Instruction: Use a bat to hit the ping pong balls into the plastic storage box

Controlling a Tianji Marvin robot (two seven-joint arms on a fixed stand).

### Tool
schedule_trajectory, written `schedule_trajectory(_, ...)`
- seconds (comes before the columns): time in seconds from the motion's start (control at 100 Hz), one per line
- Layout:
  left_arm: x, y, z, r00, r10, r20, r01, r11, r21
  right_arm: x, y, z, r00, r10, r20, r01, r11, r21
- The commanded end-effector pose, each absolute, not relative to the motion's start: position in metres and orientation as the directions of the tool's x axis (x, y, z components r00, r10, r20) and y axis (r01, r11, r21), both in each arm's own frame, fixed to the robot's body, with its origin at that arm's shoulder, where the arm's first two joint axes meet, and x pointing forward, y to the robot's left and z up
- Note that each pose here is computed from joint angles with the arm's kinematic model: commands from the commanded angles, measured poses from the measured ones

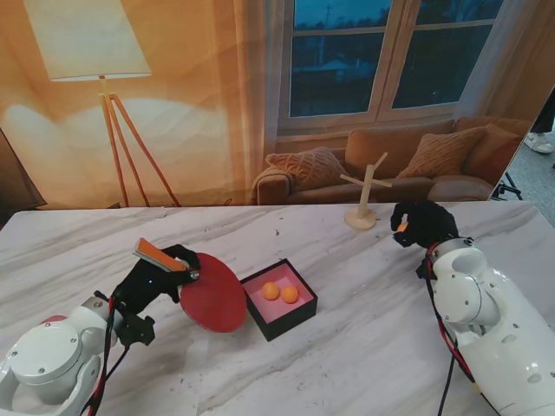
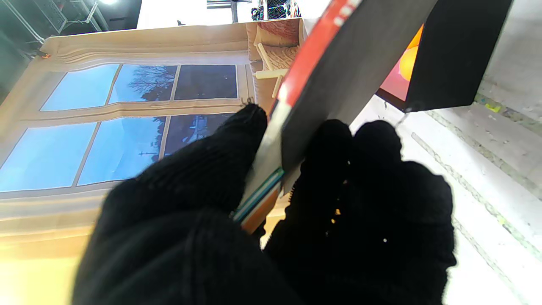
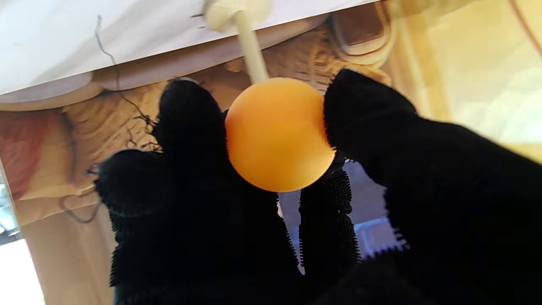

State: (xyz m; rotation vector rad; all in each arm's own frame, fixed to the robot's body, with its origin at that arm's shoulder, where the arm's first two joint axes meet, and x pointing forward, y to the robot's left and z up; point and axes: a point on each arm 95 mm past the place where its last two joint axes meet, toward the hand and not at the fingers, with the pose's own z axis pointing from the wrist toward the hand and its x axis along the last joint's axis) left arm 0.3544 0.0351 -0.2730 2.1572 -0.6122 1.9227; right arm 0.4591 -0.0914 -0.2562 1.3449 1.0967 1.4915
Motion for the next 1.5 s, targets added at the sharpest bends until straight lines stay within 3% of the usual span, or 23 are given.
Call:
schedule_trajectory(0.0, 0.352, 0.036, -0.275, 0.078, -0.178, 0.981, -0.436, -0.891, -0.127, 0.46, -0.067, -0.246, -0.144, 0.945, 0.295, -0.014, -0.3, 0.954)
schedule_trajectory(0.41, 0.348, 0.042, -0.278, 0.08, -0.177, 0.981, -0.44, -0.889, -0.125, 0.454, 0.012, -0.219, -0.32, 0.863, 0.391, 0.06, -0.393, 0.917)
schedule_trajectory(0.94, 0.327, 0.061, -0.271, 0.07, -0.232, 0.97, -0.451, -0.875, -0.177, 0.412, 0.102, -0.216, -0.486, 0.703, 0.519, 0.217, -0.479, 0.851)
schedule_trajectory(1.49, 0.326, 0.073, -0.283, 0.086, -0.254, 0.963, -0.444, -0.875, -0.191, 0.393, 0.151, -0.232, -0.482, 0.617, 0.622, 0.372, -0.499, 0.783)
